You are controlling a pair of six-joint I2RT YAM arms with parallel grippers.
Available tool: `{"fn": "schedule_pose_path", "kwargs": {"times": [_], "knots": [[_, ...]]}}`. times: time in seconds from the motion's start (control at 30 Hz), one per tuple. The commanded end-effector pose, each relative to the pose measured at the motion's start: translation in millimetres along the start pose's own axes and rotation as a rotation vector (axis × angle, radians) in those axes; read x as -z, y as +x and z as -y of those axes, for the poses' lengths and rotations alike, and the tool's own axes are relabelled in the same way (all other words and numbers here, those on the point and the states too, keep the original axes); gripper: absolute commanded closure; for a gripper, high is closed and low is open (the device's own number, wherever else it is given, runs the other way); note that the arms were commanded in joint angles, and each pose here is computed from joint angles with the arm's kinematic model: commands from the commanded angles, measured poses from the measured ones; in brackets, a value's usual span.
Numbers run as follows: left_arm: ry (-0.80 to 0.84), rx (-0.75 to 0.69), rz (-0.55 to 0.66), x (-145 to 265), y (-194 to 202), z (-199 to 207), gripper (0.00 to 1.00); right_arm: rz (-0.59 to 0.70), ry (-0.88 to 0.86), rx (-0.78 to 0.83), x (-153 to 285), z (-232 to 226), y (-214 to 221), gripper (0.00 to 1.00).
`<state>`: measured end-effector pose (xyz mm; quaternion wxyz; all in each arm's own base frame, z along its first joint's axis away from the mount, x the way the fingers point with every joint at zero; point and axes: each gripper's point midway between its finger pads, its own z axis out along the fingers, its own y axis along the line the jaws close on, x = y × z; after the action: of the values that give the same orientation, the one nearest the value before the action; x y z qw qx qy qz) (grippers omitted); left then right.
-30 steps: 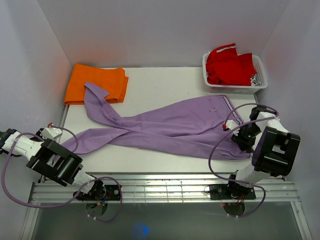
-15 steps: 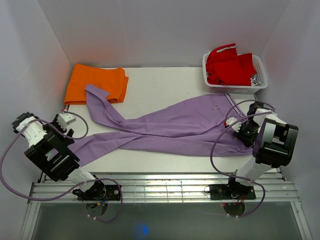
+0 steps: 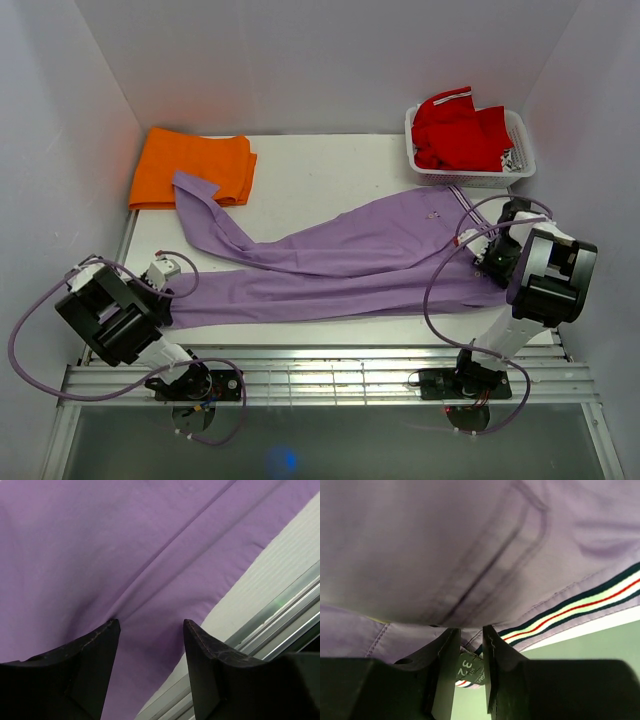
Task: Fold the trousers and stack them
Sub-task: Flatten the trousers out
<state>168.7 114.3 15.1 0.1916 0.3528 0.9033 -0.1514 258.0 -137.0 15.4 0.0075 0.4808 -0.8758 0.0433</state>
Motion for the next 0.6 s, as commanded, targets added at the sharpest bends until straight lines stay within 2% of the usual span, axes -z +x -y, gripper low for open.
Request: {"fn": "schedule_pose_path", "kwargs": {"times": [0.0,0.13,0.2,0.27,0.4,0.47,0.57], "knots": [[-0.083,-0.077,-0.257,2.5,65.4,-39.4,0.34,0.023,0.107,-0.058,-17.9,41.1,4.8,0.71],[-0.107,-0.158,-0.287,13.4,70.4,-58.5,0.31,0.04,0.109,-0.073,-15.8,48.2,4.7,0.71],[-0.102,-0.17,-0.236,15.3,58.5,-60.8,0.25,0.083,0.106,-0.072,-8.7,47.6,-2.3,0.69],[-0.078,-0.181,-0.202,21.0,45.4,-53.7,0.23,0.125,0.086,-0.073,2.7,41.4,-9.4,0.66],[-0.081,-0.269,-0.12,31.5,19.1,-33.5,0.2,0.277,0.058,-0.067,42.5,33.7,-32.9,0.35],[-0.107,-0.291,-0.082,44.3,3.3,-25.9,0.18,0.328,0.059,-0.037,70.3,22.7,-35.6,0.33],[-0.139,-0.311,-0.013,55.7,-17.5,-19.8,0.16,0.348,0.051,0.034,91.0,3.7,-33.4,0.42]]}}
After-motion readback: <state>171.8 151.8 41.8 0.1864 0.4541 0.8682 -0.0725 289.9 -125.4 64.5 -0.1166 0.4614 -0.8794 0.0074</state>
